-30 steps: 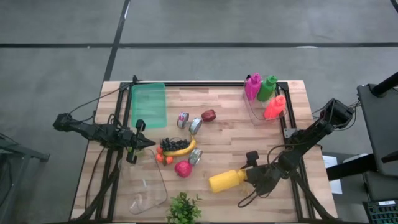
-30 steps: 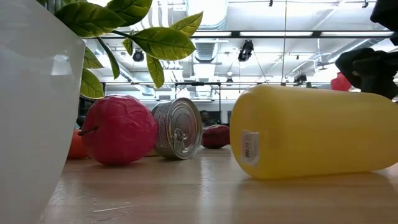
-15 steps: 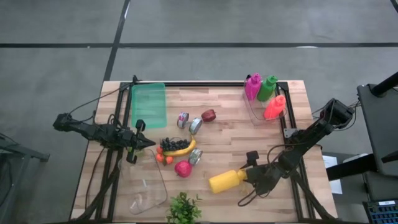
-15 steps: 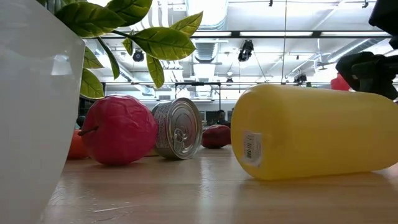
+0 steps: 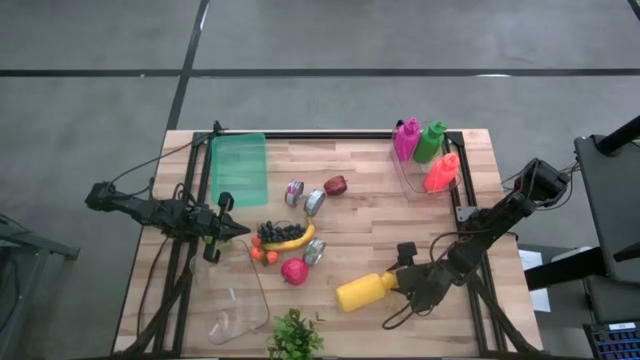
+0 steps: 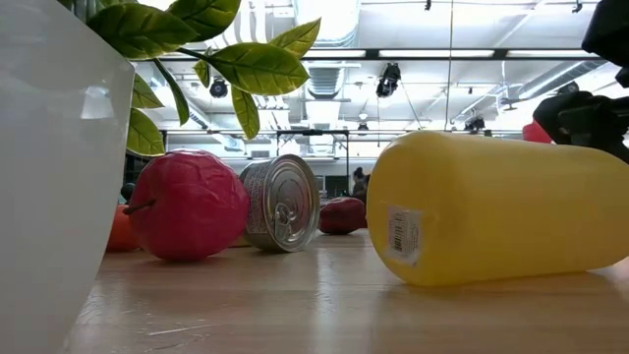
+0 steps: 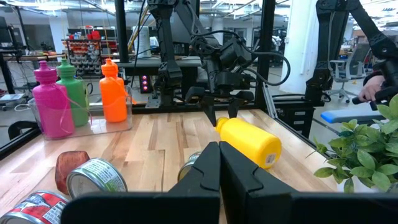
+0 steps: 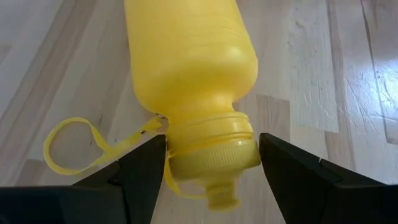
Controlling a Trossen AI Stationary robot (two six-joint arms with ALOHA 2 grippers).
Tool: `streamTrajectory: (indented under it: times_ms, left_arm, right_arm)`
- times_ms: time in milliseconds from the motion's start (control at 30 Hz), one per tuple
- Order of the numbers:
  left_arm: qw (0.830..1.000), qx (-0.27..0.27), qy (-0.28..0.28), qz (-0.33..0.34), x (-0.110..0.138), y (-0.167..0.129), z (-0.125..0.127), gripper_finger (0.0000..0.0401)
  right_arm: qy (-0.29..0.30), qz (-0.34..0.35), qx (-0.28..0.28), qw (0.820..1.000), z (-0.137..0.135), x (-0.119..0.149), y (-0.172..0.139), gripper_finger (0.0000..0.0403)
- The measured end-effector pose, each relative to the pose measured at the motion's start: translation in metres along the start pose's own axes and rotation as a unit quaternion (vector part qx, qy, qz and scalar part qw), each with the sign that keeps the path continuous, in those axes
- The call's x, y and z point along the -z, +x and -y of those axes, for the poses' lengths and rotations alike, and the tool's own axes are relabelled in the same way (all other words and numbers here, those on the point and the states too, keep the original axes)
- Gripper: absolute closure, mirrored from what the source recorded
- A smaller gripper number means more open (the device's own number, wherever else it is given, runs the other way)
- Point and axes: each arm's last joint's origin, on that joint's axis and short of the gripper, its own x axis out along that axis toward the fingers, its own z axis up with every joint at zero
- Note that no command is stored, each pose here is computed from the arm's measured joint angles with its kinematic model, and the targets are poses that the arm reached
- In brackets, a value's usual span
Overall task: Pick & Place Food Item
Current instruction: Put the yellow tumbler bottle into the top right transparent bin
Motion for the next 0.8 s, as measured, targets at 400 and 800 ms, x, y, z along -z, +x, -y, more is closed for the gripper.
streamTrajectory:
  times_ms: [400,800]
  left_arm:
    - [1.000,0.000,0.000,0.000,0.0000,0.0000,0.0000,0.0401]
    - [1.000,0.000,0.000,0.000,-0.0001,0.0000,0.0000,0.0401]
  right_arm:
    - [0.000,0.000,0.000,1.000,0.0000,0.0001,0.0000,0.0147]
    - [-0.014,-0.001,0.000,1.000,0.0001,0.0001,0.0000,0.0147]
